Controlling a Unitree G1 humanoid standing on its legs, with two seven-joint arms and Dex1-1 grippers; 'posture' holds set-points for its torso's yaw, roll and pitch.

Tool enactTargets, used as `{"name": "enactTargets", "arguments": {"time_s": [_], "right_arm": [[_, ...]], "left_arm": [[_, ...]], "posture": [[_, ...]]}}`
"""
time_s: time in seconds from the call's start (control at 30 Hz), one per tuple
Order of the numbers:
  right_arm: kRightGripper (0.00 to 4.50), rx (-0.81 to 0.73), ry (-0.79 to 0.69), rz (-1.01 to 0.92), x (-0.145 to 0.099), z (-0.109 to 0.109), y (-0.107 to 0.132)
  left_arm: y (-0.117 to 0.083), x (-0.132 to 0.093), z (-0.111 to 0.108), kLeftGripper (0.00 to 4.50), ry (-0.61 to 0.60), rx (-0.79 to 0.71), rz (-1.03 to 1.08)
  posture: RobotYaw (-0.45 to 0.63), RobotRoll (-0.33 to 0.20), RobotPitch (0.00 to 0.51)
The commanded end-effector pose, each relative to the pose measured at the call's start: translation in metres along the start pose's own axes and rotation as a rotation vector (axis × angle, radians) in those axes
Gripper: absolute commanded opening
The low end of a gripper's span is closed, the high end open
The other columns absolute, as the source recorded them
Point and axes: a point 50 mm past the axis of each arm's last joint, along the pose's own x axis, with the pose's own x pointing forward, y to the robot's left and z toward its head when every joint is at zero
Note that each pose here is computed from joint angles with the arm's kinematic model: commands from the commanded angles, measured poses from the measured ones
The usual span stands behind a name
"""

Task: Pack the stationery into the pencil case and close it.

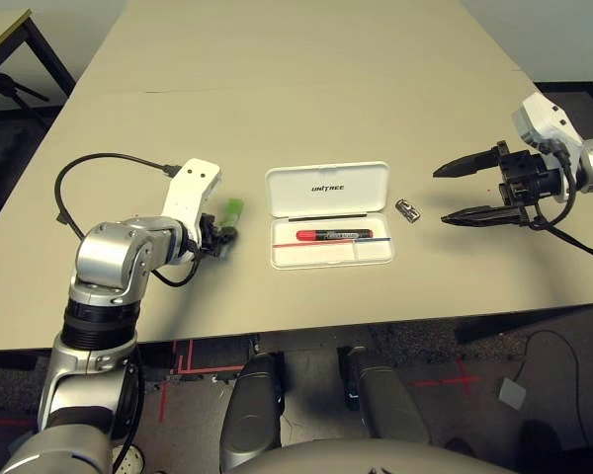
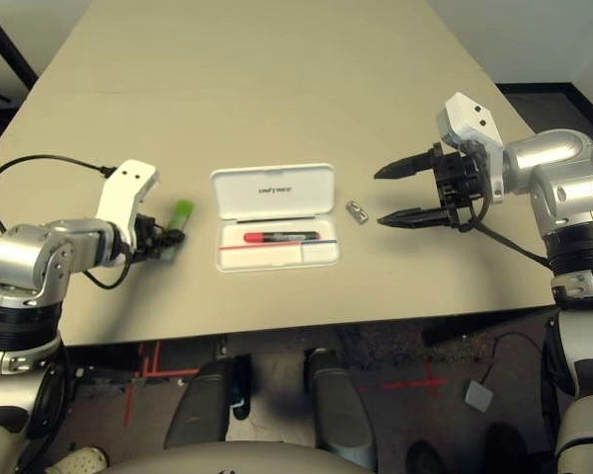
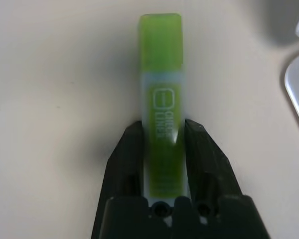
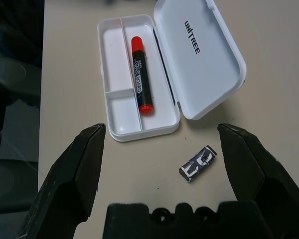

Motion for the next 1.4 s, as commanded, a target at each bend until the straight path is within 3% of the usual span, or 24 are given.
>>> {"name": "enactTargets", "arguments": {"time_s": [0.03, 0.33, 0.5, 0.63, 0.77, 1.17, 1.4], "right_arm": [[4.5, -0.015, -0.009, -0.001, -0.001, 0.002, 0.0], [4.5, -0.011, -0.018, -0.001, 0.002, -0.001, -0.001], [4.5, -0.013, -0.011, -0.009, -0.001, -0.003, -0.001], [4.5, -0.009, -0.006, -0.013, -0.003, -0.004, -0.001], [4.5, -0.008, -0.005, -0.02, -0.004, -0.006, -0.002], [4.5, -0.009, -0.001, -0.035, -0.008, -0.007, -0.002], [4.5, -0.013, -0.004, -0.044, -0.01, -0.006, -0.001]], "left_arm": [[0.001, 0.006, -0.005, 1.08, 0.033, 0.006, -0.015], [0.019, -0.006, -0.011, 1.08, -0.026, 0.229, -0.07], [0.017, -0.015, -0.008, 1.08, -0.111, 0.377, -0.216], [0.018, -0.024, -0.008, 1.08, -0.097, 0.404, -0.323], [0.019, -0.035, -0.001, 1.08, -0.098, 0.58, -0.367], [-0.003, -0.044, 0.007, 1.08, -0.069, 0.807, -0.606], [-0.027, -0.031, 0.02, 1.08, -0.106, 0.922, -0.698]], "posture": [[0.0, 0.0, 0.177], [0.02, 0.0, 0.178], [0.02, 0.0, 0.178], [0.03, 0.0, 0.18], [0.03, 0.0, 0.18], [0.0, 0.0, 0.174], [-0.02, 0.0, 0.172]]}}
